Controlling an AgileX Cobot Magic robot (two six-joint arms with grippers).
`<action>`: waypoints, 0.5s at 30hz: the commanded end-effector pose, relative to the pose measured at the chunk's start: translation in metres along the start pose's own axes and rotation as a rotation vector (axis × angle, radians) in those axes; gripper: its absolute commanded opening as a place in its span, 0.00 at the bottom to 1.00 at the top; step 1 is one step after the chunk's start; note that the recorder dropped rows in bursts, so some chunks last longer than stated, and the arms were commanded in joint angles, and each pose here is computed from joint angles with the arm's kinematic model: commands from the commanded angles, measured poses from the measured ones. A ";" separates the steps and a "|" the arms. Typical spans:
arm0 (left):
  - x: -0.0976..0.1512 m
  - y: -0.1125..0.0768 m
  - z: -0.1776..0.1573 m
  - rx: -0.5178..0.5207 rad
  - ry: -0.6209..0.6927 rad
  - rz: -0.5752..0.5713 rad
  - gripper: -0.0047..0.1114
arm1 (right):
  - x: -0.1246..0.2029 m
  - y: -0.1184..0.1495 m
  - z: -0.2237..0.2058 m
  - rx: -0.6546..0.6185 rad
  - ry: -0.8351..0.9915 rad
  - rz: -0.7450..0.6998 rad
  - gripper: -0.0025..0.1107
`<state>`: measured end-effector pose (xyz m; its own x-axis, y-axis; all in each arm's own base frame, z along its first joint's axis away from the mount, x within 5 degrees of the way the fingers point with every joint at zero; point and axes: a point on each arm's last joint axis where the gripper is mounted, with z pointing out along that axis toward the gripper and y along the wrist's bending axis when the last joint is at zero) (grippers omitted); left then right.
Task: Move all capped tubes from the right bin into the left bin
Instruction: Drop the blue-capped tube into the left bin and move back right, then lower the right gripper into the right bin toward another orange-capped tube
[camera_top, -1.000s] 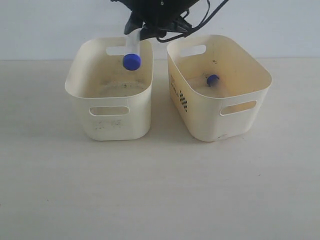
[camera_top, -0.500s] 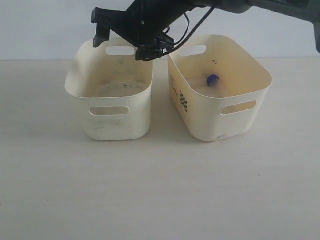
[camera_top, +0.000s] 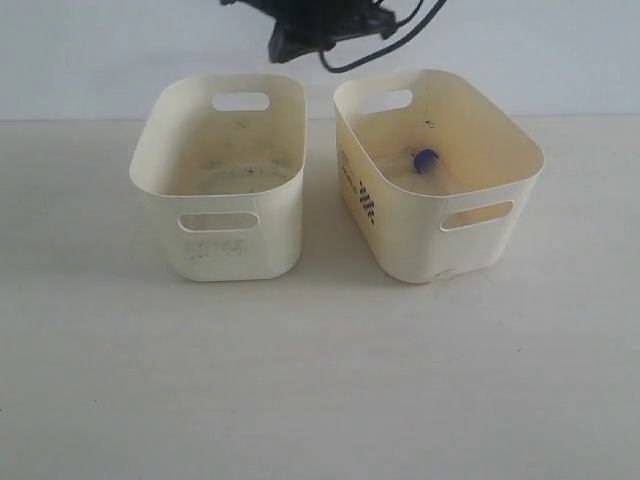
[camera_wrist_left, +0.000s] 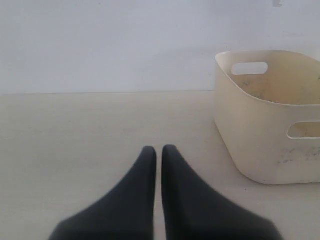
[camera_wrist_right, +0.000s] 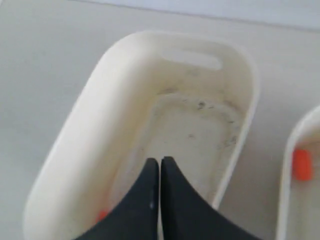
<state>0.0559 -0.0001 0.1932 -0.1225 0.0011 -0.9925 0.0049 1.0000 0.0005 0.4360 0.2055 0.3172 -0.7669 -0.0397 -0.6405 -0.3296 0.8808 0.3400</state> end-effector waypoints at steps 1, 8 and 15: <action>-0.002 0.000 0.000 0.001 -0.008 -0.016 0.08 | -0.006 -0.042 -0.023 0.213 0.052 -0.080 0.02; -0.002 0.000 0.000 0.001 -0.008 -0.016 0.08 | 0.005 -0.071 -0.010 0.416 0.154 -0.114 0.02; -0.002 0.000 0.000 0.001 -0.008 -0.016 0.08 | 0.025 -0.090 0.036 0.436 0.256 -0.111 0.02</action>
<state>0.0559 -0.0001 0.1932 -0.1225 0.0011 -0.9925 0.0049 1.0000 0.0005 0.4603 0.1415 0.2669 -0.8471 -0.2101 -0.4881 -0.2017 0.9769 -0.0703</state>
